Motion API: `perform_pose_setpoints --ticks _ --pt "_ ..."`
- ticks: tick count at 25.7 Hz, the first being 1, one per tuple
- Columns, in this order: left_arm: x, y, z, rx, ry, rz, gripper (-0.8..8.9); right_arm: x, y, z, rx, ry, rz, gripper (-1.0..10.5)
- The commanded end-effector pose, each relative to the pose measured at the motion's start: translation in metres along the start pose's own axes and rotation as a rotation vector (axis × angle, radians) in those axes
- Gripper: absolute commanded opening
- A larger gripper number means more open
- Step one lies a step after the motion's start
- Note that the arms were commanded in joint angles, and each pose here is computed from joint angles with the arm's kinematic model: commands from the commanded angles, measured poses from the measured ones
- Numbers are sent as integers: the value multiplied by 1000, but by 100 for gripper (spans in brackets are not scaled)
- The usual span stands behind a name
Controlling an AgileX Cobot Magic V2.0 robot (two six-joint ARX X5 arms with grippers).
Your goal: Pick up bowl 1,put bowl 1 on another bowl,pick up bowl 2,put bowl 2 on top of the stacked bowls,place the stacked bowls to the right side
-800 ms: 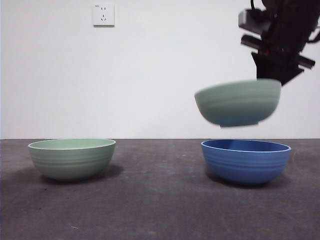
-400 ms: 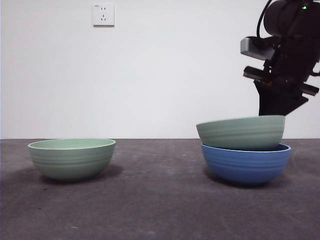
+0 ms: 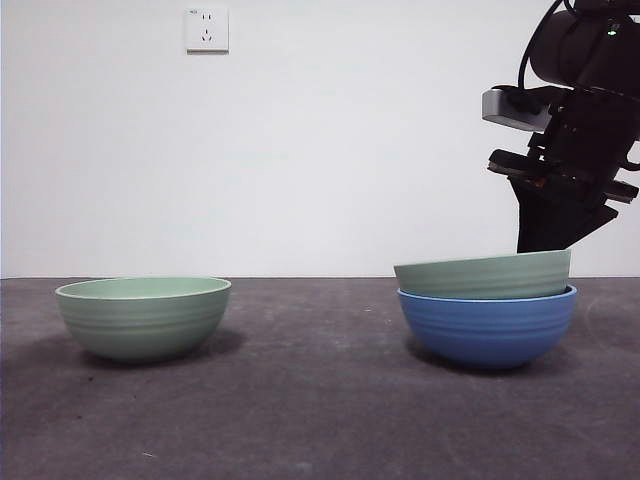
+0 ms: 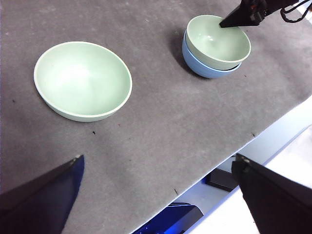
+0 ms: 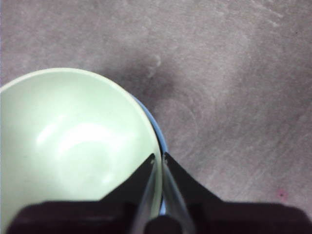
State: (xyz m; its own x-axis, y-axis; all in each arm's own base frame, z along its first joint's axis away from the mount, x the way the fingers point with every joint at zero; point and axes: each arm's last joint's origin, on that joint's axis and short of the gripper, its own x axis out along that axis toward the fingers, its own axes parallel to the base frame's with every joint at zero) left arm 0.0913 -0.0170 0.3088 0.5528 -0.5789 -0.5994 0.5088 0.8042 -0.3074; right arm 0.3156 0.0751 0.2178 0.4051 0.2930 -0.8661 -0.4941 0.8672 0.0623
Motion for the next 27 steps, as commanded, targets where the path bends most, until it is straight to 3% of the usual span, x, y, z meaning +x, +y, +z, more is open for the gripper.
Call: perform_pose_setpoints --ticks 1,12,16,27 --pt "2 1 2 -3 6 6 597 4 0 -4 8 16 11 252" --pt "17 14 16 -29 13 8 597 -26 6 1 1 -73 -23 290" --pt "31 26 28 -67 7 18 597 -68 12 0 30 -172 -117 289" --pt "110 67 61 -112 122 230 597 -186 49 -51 90 -396 -160 288"
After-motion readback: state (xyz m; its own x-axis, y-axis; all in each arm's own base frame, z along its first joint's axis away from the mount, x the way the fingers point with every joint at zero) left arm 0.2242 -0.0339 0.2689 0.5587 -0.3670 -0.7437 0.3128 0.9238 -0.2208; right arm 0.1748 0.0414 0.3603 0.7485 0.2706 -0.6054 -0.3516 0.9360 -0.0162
